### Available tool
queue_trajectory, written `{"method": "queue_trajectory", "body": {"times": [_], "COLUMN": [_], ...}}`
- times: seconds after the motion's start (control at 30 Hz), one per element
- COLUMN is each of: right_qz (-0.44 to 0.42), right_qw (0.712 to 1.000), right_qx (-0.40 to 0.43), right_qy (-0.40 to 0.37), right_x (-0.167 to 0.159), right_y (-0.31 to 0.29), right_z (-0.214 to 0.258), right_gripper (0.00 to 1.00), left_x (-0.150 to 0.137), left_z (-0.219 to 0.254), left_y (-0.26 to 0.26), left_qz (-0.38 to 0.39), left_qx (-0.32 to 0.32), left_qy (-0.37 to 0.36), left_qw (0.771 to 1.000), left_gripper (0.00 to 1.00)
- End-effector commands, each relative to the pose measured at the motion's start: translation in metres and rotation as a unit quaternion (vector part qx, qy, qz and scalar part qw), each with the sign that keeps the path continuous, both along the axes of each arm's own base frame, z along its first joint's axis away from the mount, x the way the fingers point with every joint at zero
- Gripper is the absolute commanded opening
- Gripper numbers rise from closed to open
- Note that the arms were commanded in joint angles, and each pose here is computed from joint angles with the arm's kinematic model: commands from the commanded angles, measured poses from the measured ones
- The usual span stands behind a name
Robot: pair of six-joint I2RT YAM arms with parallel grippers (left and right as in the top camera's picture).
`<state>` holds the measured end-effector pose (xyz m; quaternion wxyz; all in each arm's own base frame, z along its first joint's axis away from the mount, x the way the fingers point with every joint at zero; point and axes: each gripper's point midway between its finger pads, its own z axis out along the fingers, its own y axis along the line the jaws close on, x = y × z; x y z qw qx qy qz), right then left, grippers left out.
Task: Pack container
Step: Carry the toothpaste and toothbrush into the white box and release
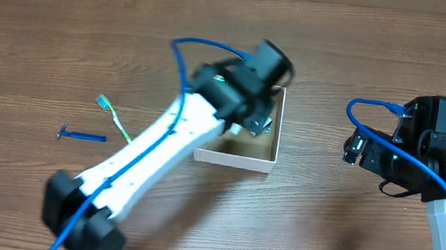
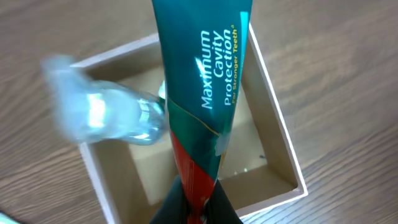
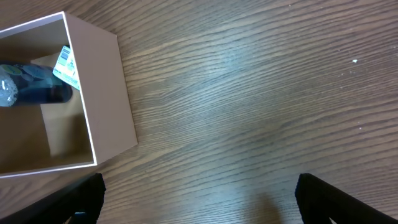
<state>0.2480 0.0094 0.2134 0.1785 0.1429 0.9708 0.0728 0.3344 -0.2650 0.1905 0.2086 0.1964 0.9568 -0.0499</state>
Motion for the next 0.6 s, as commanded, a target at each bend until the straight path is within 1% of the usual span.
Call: {"method": "queue_trajectory", "body": {"times": [0.0,0.1,0.13,0.17,0.2,0.27,0.37,0.4,0.43,0.47,0.5,0.57], "right_qz": [0.002,0.002,0.002,0.002,0.002,0.002,0.002,0.002,0.002,0.002,0.002,0.002], "right_qw": [1.0,1.0,1.0,1.0,1.0,1.0,1.0,1.0,1.0,1.0,1.0,1.0], "right_qx": [0.004,0.004,0.003,0.004,0.003,0.004,0.003,0.003,0.003,0.004,0.003,0.004], "right_qy": [-0.002,-0.001,-0.001,-0.001,-0.001,0.001,0.0,0.0,0.0,0.0,0.0,-0.001], "right_x": [-0.001,-0.002,-0.002,-0.002,-0.002,-0.003,-0.002,-0.002,-0.002,-0.002,-0.002,-0.002], "right_y": [0.001,0.001,0.001,0.001,0.001,0.001,0.001,0.001,0.001,0.001,0.001,0.001], "right_z": [0.0,0.0,0.0,0.0,0.0,0.0,0.0,0.0,0.0,0.0,0.0,0.0], "right_gripper": [1.0,1.0,1.0,1.0,1.0,1.0,1.0,1.0,1.0,1.0,1.0,1.0], "left_x": [0.007,0.014,0.013,0.013,0.012,0.012,0.015,0.015,0.013,0.011,0.01,0.011], "left_z": [-0.053,-0.088,-0.096,-0.097,-0.091,-0.062,0.041,0.075,0.11,0.127,0.132,0.118], "left_y": [-0.006,-0.007,-0.007,-0.006,-0.006,-0.003,0.017,0.034,0.066,0.096,0.126,0.183], "left_qz": [-0.017,-0.02,-0.02,-0.02,-0.02,-0.011,0.04,0.069,0.123,0.169,0.215,0.302], "left_qx": [0.064,0.085,0.092,0.094,0.093,0.082,0.044,0.037,0.032,0.031,0.029,0.034], "left_qy": [0.027,0.05,0.059,0.061,0.059,0.048,-0.049,-0.094,-0.141,-0.157,-0.152,-0.107], "left_qw": [0.997,0.995,0.994,0.994,0.994,0.995,0.997,0.992,0.982,0.973,0.964,0.947], "left_gripper": [0.04,0.05,0.23,0.63,0.73,0.75,0.79,0.8,0.84,0.85,0.87,0.88]}}
